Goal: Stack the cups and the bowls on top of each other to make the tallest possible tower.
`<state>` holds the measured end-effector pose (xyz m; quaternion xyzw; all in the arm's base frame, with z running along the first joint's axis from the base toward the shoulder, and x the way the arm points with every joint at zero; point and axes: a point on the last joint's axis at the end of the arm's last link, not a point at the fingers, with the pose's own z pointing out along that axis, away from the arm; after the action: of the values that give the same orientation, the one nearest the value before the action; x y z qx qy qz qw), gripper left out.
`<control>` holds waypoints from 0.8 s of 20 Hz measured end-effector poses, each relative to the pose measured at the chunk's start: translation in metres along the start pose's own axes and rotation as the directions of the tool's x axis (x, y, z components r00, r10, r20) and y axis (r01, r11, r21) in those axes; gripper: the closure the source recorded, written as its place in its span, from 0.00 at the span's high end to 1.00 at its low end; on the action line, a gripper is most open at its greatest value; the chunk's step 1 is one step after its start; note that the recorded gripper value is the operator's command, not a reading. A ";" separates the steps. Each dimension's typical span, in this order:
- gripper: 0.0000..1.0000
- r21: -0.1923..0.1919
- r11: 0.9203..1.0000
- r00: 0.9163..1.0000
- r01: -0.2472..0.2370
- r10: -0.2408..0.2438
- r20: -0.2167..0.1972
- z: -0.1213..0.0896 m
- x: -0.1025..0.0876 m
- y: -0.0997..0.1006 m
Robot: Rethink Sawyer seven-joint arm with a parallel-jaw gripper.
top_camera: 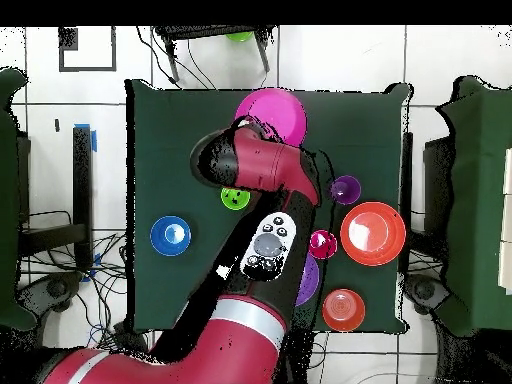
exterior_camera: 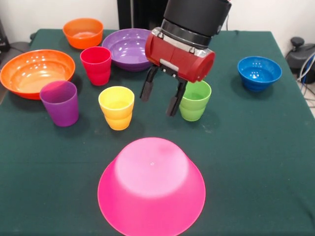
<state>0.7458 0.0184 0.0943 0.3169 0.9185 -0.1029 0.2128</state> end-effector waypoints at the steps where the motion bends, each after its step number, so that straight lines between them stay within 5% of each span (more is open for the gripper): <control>1: 1.00 -0.001 1.000 1.000 0.000 0.000 0.000 -0.002 0.000 0.001; 8: 1.00 0.007 1.000 1.000 -0.004 0.004 -0.019 -0.007 0.011 -0.006; 16: 1.00 0.046 0.999 0.998 0.005 -0.002 -0.070 -0.008 0.044 -0.022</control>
<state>0.6982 0.0274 0.0825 0.3234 0.9234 -0.1131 0.1729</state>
